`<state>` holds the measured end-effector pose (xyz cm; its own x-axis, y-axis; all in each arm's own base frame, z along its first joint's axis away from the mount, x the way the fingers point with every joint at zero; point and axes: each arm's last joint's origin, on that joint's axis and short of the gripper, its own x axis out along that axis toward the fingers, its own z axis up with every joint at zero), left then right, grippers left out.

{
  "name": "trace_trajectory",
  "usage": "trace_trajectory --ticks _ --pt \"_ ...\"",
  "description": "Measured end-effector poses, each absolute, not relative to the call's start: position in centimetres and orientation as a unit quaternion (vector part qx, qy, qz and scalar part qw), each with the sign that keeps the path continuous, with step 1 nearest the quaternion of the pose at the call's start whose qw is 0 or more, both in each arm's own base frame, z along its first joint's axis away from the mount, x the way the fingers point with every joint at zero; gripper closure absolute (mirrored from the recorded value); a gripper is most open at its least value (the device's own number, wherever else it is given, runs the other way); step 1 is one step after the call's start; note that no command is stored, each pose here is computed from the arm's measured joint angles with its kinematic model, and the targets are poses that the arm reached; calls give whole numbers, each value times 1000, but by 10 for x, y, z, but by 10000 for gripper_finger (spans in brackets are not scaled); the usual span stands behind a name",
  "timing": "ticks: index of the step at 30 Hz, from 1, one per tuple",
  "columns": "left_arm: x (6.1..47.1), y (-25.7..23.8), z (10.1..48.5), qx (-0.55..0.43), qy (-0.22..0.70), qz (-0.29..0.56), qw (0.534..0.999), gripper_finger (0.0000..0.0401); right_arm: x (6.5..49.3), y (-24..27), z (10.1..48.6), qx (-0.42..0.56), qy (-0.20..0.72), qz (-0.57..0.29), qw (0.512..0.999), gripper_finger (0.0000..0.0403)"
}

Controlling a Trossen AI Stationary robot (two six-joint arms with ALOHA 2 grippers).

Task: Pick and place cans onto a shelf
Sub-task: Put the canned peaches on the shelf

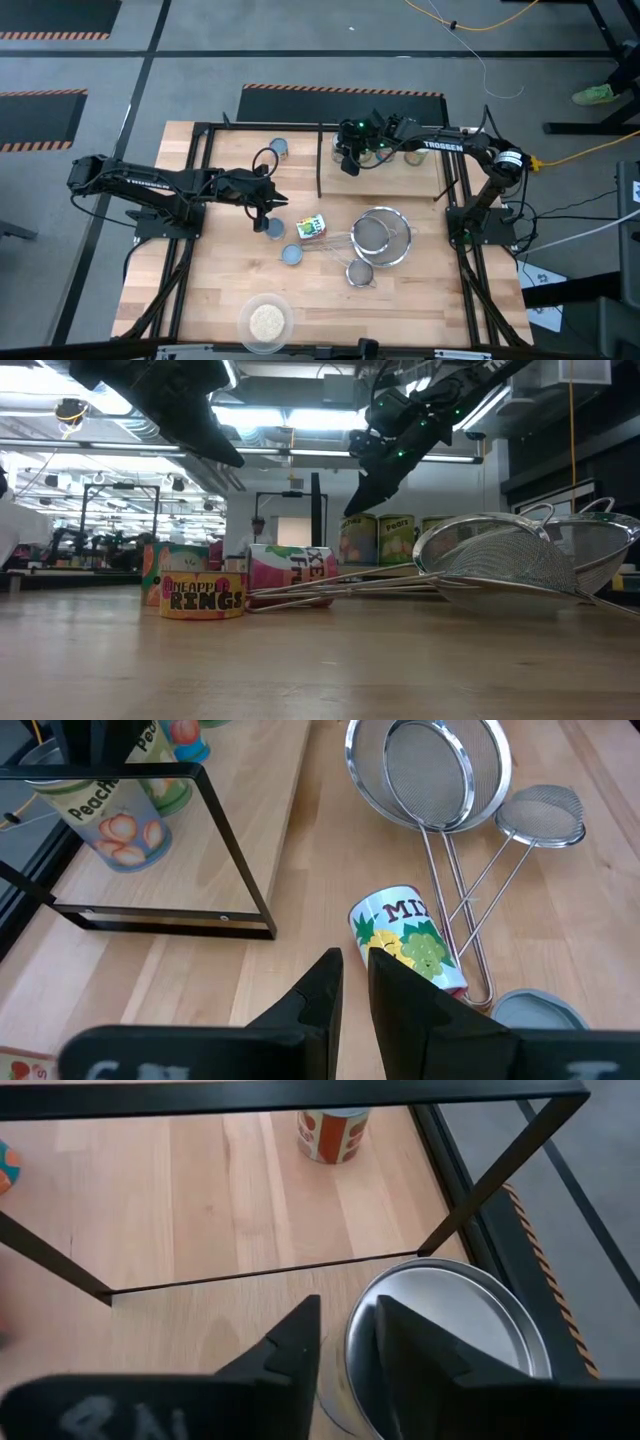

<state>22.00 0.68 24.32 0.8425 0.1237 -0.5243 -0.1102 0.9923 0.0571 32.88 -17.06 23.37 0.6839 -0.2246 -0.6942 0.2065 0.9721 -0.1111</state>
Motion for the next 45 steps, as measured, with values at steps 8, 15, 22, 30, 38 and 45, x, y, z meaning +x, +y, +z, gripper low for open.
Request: trace_trajectory --ticks 8,15,22,30,38,45 --pt "220 7 243 12 274 61 960 357 329 -171 234 -11 380 -117 918 376" --pt "220 7 243 4 274 63 960 357 329 -171 234 -11 380 -117 918 393" --pt "220 7 243 3 274 64 960 357 329 -171 234 -40 383 -105 917 398" --pt "220 7 243 3 273 64 960 357 326 -173 233 -48 379 -58 922 397" --pt "220 7 243 3 274 64 960 357 321 -180 233 -33 379 -48 924 397" --pt "220 7 243 1 273 64 960 357 320 -181 233 -30 376 -47 925 396"
